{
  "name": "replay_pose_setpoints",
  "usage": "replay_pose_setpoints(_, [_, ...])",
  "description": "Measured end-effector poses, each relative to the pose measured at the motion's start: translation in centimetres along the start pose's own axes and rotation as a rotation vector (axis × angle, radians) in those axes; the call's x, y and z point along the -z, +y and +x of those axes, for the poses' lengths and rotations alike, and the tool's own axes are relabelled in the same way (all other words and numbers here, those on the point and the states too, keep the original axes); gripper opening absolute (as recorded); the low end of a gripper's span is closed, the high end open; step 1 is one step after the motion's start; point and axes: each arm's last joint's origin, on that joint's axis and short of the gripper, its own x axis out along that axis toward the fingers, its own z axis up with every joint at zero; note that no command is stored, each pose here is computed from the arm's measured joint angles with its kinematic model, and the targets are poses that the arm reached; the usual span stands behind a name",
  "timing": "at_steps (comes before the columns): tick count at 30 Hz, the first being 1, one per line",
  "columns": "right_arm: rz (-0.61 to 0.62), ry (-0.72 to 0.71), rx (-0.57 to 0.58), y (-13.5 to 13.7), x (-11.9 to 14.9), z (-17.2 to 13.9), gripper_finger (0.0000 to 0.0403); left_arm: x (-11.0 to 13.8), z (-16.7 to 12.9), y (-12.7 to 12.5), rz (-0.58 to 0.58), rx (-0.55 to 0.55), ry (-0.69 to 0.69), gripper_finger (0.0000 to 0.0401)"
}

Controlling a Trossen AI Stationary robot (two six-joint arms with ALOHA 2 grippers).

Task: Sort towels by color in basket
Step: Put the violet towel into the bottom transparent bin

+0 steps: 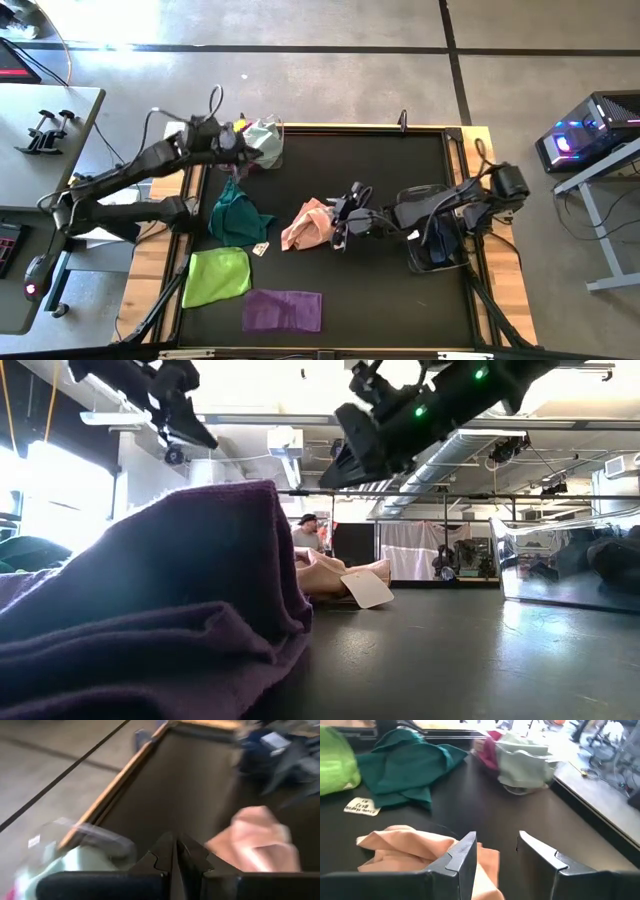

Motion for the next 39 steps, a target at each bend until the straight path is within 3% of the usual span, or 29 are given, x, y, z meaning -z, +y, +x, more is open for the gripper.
replay_pose_setpoints(6, [-0.005,-0.018,-0.062,0.6,0.3,0.6,0.0134,3.1,1.0,-3.4,-0.011,0.150,-0.136,0.0011])
replay_pose_setpoints(11, [0.014,-0.042,-0.095,0.7,0.0,0.6,0.0134,6.0,1.6,-6.2,0.006,0.240,-0.167,0.0010])
replay_pose_setpoints(19, [0.039,-0.075,-0.173,0.9,-0.4,0.6,0.0134,8.0,0.3,-11.4,0.166,0.442,-0.084,0.0001])
replay_pose_setpoints(26, [0.045,-0.084,-0.179,0.9,-0.6,0.6,0.0134,10.6,-1.0,-14.7,0.241,0.618,0.103,0.0000])
replay_pose_setpoints(33, [0.052,-0.093,-0.180,0.9,-0.7,0.5,0.0134,12.4,-0.8,-17.1,0.187,0.664,0.261,0.0001])
replay_pose_setpoints(39, [0.058,-0.091,-0.189,0.9,-0.7,0.5,0.0134,12.7,0.4,-18.5,0.284,0.687,0.219,0.0017])
